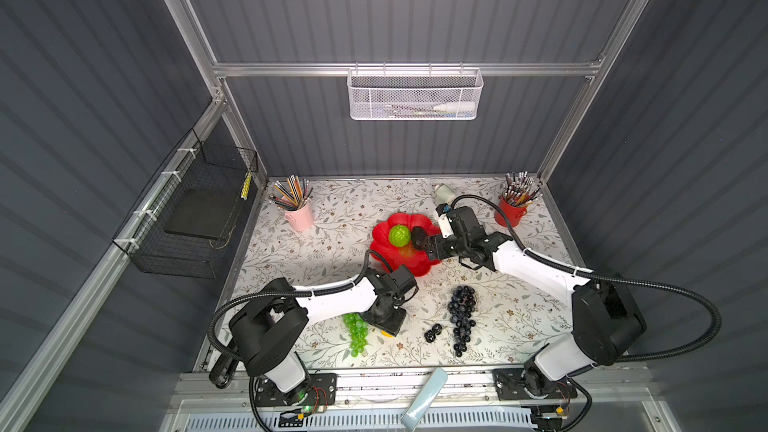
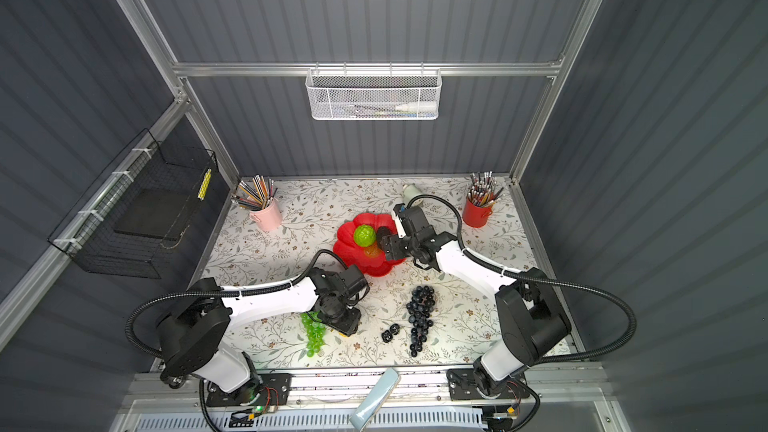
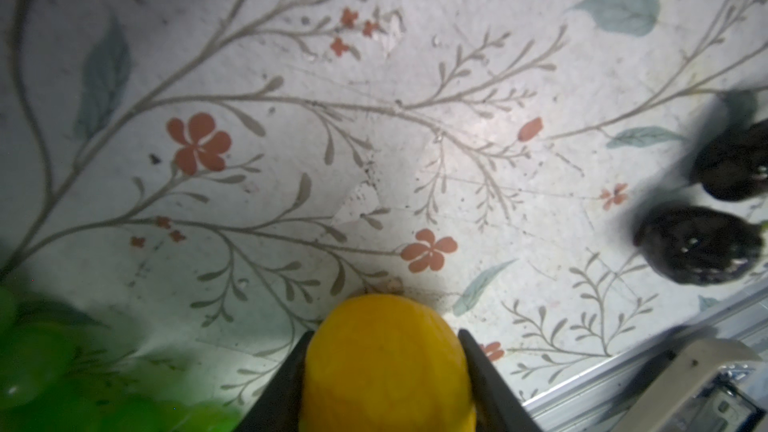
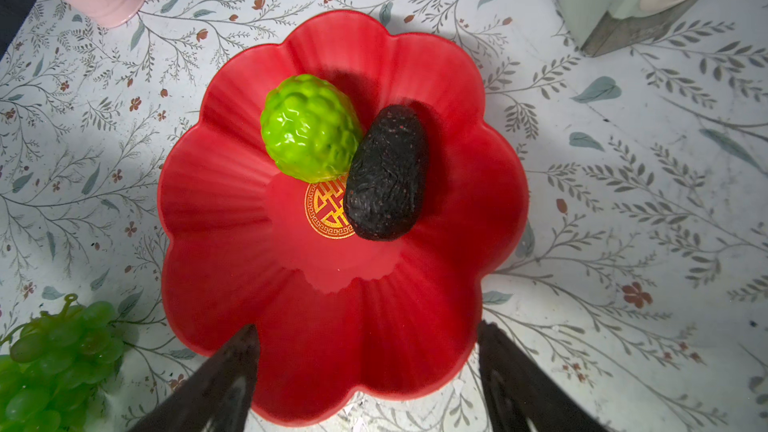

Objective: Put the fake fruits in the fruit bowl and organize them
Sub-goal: 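Carry the yellow lemon with the left gripper and drop it into the bowl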

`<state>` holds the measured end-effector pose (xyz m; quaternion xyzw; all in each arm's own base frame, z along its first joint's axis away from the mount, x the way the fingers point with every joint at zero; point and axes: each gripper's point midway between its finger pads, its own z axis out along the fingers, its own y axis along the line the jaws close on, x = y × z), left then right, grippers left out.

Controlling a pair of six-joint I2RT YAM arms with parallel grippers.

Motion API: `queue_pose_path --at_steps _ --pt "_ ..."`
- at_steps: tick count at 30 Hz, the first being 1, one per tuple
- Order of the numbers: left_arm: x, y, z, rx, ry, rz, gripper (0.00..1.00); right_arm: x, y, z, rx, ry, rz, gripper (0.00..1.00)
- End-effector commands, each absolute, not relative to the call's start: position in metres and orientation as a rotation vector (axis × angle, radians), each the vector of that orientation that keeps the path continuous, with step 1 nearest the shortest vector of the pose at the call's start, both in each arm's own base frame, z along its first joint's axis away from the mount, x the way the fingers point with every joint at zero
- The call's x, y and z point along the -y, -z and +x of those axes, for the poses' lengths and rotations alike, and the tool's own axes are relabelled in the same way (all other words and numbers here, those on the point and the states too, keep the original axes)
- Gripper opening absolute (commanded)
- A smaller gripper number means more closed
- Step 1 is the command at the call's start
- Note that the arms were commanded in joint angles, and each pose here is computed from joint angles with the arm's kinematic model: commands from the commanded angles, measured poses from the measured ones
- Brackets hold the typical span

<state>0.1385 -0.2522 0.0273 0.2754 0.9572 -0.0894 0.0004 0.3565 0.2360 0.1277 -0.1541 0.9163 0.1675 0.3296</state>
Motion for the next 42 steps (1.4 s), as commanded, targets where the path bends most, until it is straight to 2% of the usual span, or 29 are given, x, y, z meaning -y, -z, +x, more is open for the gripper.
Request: queue_pose_path --at_steps 1,4,11,16,21,28,42 --pt "0.248 -0.037 0.135 -3.014 0.274 0.869 0.43 -0.237 -0.130 0.354 -2.388 -0.445 -0.404 0.83" --pt "0.262 -0.060 0.149 -2.932 0.315 0.870 0.41 -0.237 -0.132 0.354 -2.384 -0.448 -0.404 0.83" --pt "0.302 -0.120 0.210 -2.775 0.423 0.818 0.41 -0.232 -0.151 0.348 -2.343 -0.434 -0.424 0.83" --pt "0.304 -0.136 0.284 -2.754 0.491 0.645 0.40 -0.220 -0.152 0.346 -2.334 -0.346 -0.473 0.83" --pt "0.314 -0.117 0.336 -2.793 0.408 0.576 0.40 -0.214 -0.159 0.342 -2.320 -0.339 -0.466 0.84" --pt "0.324 -0.073 0.352 -2.870 0.362 0.531 0.41 -0.201 -0.149 0.331 -2.344 -0.326 -0.443 0.84" --pt "0.327 -0.048 0.374 -2.840 0.296 0.475 0.48 -0.194 -0.144 0.326 -2.344 -0.317 -0.446 0.86"
